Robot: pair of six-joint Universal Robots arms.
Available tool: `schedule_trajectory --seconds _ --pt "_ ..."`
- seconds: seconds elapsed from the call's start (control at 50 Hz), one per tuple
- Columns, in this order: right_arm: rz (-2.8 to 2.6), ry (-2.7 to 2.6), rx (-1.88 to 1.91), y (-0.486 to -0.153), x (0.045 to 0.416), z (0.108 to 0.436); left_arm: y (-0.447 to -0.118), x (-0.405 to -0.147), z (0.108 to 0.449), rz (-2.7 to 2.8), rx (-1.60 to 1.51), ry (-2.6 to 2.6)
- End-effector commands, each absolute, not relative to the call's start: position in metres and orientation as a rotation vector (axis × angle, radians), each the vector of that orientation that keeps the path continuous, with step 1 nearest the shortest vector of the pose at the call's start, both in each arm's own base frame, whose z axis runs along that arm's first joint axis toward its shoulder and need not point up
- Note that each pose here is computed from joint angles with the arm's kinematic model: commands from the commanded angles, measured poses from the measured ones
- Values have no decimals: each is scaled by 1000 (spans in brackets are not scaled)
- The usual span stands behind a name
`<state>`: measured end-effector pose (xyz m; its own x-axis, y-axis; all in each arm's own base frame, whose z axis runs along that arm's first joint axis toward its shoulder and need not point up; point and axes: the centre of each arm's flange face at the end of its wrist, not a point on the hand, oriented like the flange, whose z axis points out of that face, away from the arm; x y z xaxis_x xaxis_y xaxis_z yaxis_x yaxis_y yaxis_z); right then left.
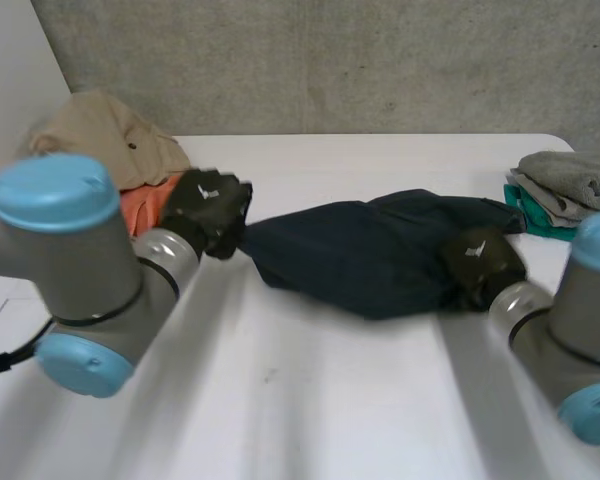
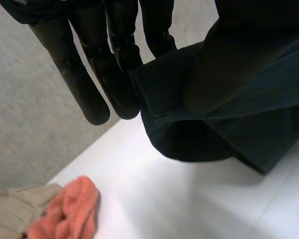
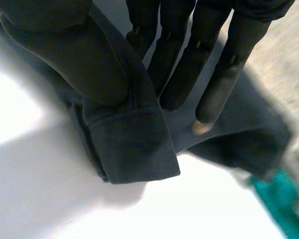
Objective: Fold the laundry.
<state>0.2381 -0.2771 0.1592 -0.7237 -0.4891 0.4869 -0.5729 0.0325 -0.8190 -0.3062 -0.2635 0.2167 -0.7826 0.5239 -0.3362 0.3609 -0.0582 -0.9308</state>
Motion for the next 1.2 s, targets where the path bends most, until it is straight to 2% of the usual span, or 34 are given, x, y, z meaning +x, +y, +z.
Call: schedule_trajectory --seconds 0.02,0.06,0.08,0.16,0.24,0.34,0.36,0.44,0.56,0.64,0.66,0.72,0.74,0.82,0.86,0.94,1.02,1.1,1.12,1.2 --pt "1895 -2004 1141 -257 226 273 -236 -289 291 2107 -930 -1948" --pt "1888 -1990 1141 -254 222 294 -227 -284 309 2147 -915 -1912" --pt "1890 -1971 1130 -251 217 316 -217 -279 325 2179 -902 -1881" --pt "1883 -1957 1102 -247 206 350 -190 -262 358 2234 -895 -1831" --pt "1857 -1921 1147 -238 203 367 -179 -255 358 2192 -931 -1881" --pt "1752 -1909 1247 -241 204 354 -183 -259 335 2105 -1045 -1982" --pt "1701 -1936 1286 -248 207 340 -188 -261 327 2083 -1073 -2010" --pt "1627 -1987 1351 -275 220 306 -222 -279 283 1971 -1225 -2113" --pt "1841 -1803 1250 -316 246 302 -280 -307 267 2111 -1204 -2091" --pt "2135 -1457 985 -346 261 341 -316 -326 300 2429 -1089 -1876" --pt "2250 -1292 853 -354 264 363 -327 -331 322 2589 -1005 -1733" --pt "2395 -1031 659 -359 266 396 -335 -336 361 2831 -841 -1457" --pt "2465 -885 559 -359 266 413 -338 -335 383 2963 -718 -1288" --pt "2527 -750 486 -353 270 431 -329 -324 430 3148 -450 -991" --pt "2532 -775 517 -351 275 428 -326 -323 433 3152 -423 -998" --pt "2506 -908 622 -349 285 407 -327 -322 417 3106 -490 -1123" --pt "2423 -1140 770 -350 292 365 -328 -324 374 3000 -631 -1318" --pt "2322 -1366 899 -344 291 326 -323 -325 327 2874 -773 -1503" --pt "2295 -1415 926 -342 291 317 -318 -323 302 2803 -844 -1594" --pt "2162 -1644 1052 -329 287 278 -301 -318 249 2623 -1004 -1788"
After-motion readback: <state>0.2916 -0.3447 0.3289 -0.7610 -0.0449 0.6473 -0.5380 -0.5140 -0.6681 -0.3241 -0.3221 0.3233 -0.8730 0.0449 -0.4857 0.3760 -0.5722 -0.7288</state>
